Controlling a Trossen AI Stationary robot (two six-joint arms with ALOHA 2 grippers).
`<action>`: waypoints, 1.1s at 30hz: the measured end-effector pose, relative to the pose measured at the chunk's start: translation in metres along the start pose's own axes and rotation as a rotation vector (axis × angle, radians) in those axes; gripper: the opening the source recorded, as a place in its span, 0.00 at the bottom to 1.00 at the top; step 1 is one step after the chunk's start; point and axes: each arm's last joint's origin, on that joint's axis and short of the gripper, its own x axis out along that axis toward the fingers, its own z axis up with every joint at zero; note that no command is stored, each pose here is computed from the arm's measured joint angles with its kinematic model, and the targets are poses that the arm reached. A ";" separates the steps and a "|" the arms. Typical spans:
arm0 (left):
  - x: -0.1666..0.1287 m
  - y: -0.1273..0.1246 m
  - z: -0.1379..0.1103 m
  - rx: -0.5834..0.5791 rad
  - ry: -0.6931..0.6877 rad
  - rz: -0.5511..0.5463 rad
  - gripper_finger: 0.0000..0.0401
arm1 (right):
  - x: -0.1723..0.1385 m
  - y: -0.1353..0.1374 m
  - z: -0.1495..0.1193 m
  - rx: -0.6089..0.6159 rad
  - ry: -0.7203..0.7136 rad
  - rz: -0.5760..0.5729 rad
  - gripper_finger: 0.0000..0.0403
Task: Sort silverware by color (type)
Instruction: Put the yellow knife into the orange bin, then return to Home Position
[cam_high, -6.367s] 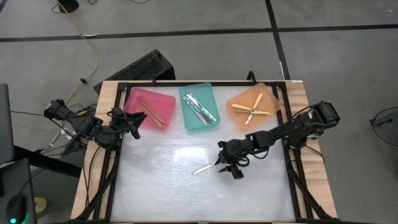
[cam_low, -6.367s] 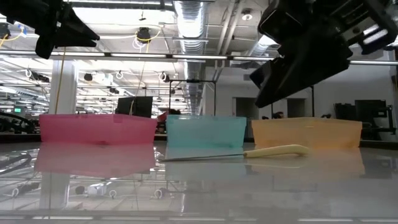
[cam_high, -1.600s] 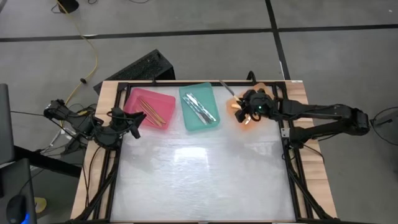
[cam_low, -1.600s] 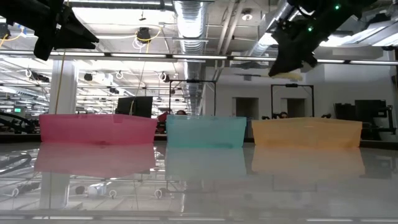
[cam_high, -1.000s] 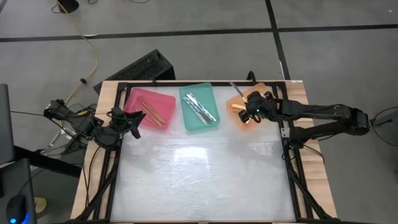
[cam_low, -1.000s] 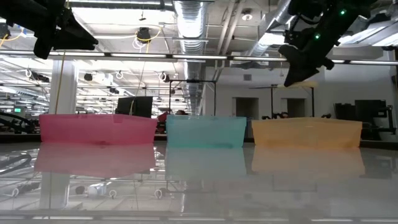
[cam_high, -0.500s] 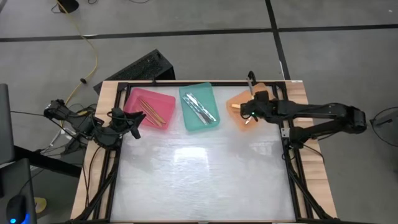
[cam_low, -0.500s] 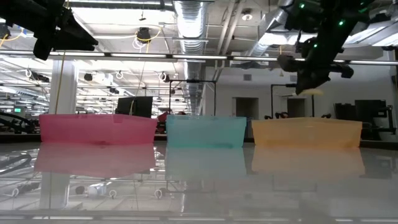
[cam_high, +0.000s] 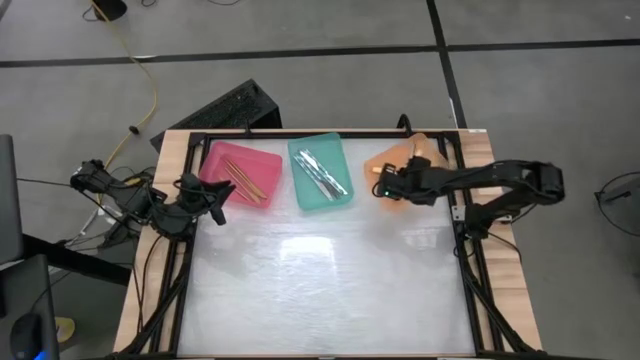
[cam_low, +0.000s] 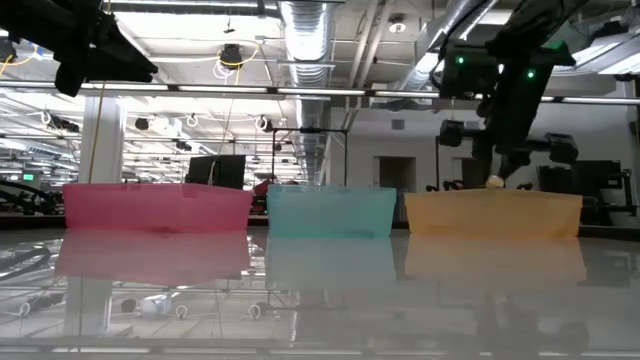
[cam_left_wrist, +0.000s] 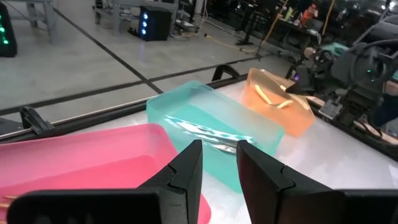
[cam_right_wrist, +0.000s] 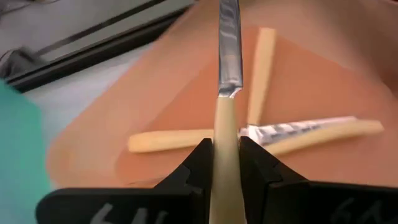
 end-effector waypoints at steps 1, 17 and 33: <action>0.000 0.000 0.000 0.008 0.006 -0.006 0.21 | 0.002 -0.001 -0.002 0.017 -0.001 -0.018 0.17; 0.000 -0.001 -0.001 0.026 0.025 -0.025 0.21 | 0.014 -0.006 -0.023 0.086 0.001 -0.139 0.17; 0.000 -0.001 -0.001 -0.017 0.036 -0.035 0.21 | 0.021 -0.004 -0.016 0.043 0.001 -0.159 0.37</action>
